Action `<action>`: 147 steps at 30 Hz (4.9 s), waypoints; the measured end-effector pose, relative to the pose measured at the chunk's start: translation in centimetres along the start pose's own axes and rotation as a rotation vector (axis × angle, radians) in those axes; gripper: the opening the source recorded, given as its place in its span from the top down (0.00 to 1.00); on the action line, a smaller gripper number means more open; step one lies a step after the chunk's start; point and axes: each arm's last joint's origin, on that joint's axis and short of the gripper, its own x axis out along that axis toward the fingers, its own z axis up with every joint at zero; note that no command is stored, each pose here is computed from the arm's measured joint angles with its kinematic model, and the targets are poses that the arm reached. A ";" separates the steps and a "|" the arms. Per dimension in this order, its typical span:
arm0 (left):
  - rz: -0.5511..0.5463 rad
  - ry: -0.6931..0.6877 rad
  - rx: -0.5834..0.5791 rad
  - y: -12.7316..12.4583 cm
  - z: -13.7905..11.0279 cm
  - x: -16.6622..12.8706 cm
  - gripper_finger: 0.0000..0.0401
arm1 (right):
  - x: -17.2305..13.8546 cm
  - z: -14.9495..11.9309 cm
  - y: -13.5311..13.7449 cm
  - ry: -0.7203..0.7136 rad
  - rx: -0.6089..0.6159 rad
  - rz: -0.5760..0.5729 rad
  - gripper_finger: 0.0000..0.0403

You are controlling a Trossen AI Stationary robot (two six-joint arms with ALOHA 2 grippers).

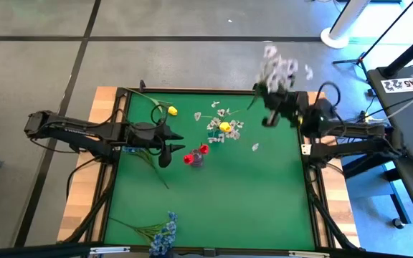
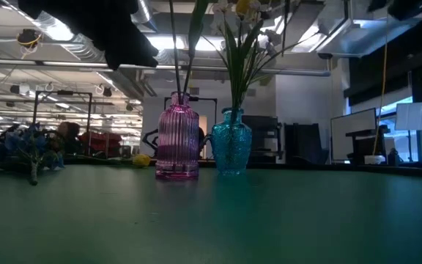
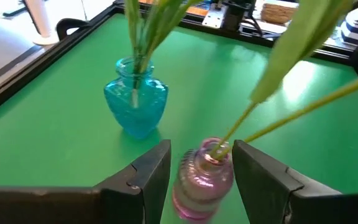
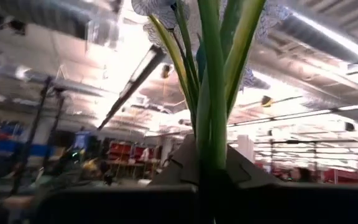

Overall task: Sort flowers into vase by color
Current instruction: Put the white flowers into the blue vase, then put the yellow tulip into the blue vase

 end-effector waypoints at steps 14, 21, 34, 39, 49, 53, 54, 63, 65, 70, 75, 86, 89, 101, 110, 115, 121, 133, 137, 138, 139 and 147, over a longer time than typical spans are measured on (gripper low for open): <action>-0.148 0.007 0.016 -2.0 -0.3 -0.4 0.58 | 1.8 -11.7 -2.8 -0.039 0.274 0.064 0.98; -0.186 0.026 0.010 -2.9 -0.6 -0.7 0.58 | 1.5 -14.9 -1.6 0.035 0.377 0.150 0.98; -0.037 -0.005 -0.020 -2.0 -0.5 -0.5 0.58 | 1.5 -15.6 0.4 0.065 0.358 0.184 0.98; -0.016 0.002 -0.031 -1.6 -0.5 -0.4 0.58 | 1.3 -16.7 0.5 0.118 0.344 0.174 0.96; 0.109 0.072 -0.078 0.2 -1.0 -0.1 0.58 | 1.0 -18.2 0.8 0.266 0.291 0.212 0.94; 0.172 0.091 -0.115 1.5 -1.0 0.0 0.58 | 1.0 -18.1 0.9 0.279 0.298 0.258 0.94; 0.190 0.096 -0.125 1.9 -1.0 0.1 0.58 | 1.0 -18.0 0.9 0.290 0.298 0.257 0.94; 0.230 0.171 -0.149 5.1 -1.1 0.2 0.58 | 1.1 -16.2 0.8 0.414 0.270 0.292 0.89; 0.235 0.173 -0.159 5.7 -1.0 0.2 0.58 | 1.0 -15.7 0.7 0.457 0.274 0.292 0.81; 0.272 0.169 -0.169 6.8 -0.9 0.1 0.58 | 0.3 -14.5 0.5 0.591 0.260 0.280 0.59; 0.327 0.162 -0.200 8.1 -0.8 0.0 0.58 | -0.6 -12.3 0.3 0.691 0.233 0.295 0.42; 0.548 0.359 -0.139 13.2 -2.7 0.9 0.58 | -3.0 -5.9 -0.6 0.725 0.173 0.246 0.35; 0.566 0.436 -0.106 14.6 -3.6 1.7 0.58 | -3.4 -4.3 -0.8 0.676 0.171 0.238 0.37; 0.539 0.759 0.037 20.7 -2.2 5.3 0.58 | -4.4 -1.5 -1.2 0.613 0.245 0.181 0.40; 0.440 0.917 0.069 25.4 -3.7 8.0 0.58 | -5.6 -2.9 -0.9 0.806 0.279 0.177 0.40; 0.413 0.960 0.074 26.1 -4.8 8.6 0.59 | -5.6 -3.0 -0.9 0.811 0.278 0.178 0.40; 0.419 0.937 0.015 25.8 -4.7 8.7 0.75 | -5.5 -2.9 -0.9 0.803 0.270 0.181 0.40; 0.597 0.744 0.100 21.5 0.9 6.5 0.99 | -5.1 -1.9 1.6 0.701 0.196 0.287 0.40; 0.665 0.578 0.132 18.3 4.6 2.5 0.99 | -5.0 -0.7 3.8 0.613 0.200 0.364 0.40; 0.665 0.541 0.128 17.3 5.3 1.3 0.99 | -5.0 -0.4 4.4 0.598 0.207 0.388 0.40; 0.658 0.500 0.116 16.2 5.8 0.1 0.99 | -5.2 -0.1 5.0 0.588 0.215 0.410 0.40; 0.433 0.146 0.108 7.6 8.0 -8.1 0.99 | -6.6 1.7 8.5 0.568 0.109 0.407 0.40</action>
